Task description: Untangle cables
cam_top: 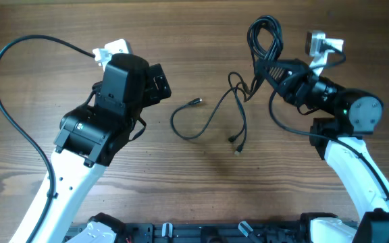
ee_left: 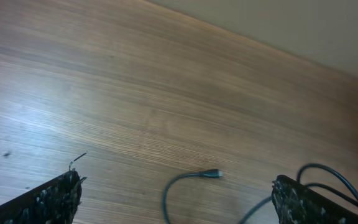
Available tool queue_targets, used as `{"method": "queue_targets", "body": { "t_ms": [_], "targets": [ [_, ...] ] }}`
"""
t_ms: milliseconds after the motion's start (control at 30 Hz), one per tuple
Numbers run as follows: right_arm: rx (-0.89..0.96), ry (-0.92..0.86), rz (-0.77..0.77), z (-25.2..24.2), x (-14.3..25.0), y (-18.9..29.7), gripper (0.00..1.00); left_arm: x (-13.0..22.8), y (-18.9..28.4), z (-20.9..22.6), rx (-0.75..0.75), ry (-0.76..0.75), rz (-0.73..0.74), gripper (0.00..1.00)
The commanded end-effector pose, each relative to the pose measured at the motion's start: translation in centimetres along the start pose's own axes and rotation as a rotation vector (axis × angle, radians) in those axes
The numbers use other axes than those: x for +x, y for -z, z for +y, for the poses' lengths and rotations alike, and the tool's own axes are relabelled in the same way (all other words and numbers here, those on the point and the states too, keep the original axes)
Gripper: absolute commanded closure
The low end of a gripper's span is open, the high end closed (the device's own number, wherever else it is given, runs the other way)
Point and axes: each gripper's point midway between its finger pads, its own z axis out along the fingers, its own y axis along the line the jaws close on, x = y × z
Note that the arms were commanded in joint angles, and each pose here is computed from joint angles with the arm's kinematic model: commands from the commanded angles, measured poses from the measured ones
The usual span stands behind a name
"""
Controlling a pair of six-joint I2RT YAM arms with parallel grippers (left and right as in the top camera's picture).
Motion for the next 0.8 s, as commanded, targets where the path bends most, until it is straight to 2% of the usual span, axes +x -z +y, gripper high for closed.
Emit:
{"method": "queue_targets", "body": {
  "t_ms": [0,100,200,367,533,767],
  "targets": [
    [-0.09,0.333,0.126,2.1,1.9,0.2,0.96,0.1,0.6,-1.3,0.083,0.0,0.019,0.0],
    [-0.165,0.499,0.232,3.3,3.9,0.7,0.96,0.2,0.8,-3.0,0.176,0.009,0.042,0.0],
    [-0.19,0.556,0.272,3.5,4.7,0.9,0.96,0.2,1.0,-4.1,0.23,0.073,0.055,0.0],
    [-0.216,0.607,0.313,3.5,5.5,1.2,0.96,0.2,1.1,-4.4,0.244,0.247,0.085,0.0],
    [-0.233,0.634,0.342,3.5,6.0,1.4,0.96,0.9,1.5,-5.6,0.303,0.326,0.148,0.0],
    [-0.247,0.679,0.351,3.5,6.2,1.5,0.96,2.4,2.6,-7.8,0.395,0.557,0.317,0.04]
  ]
}}
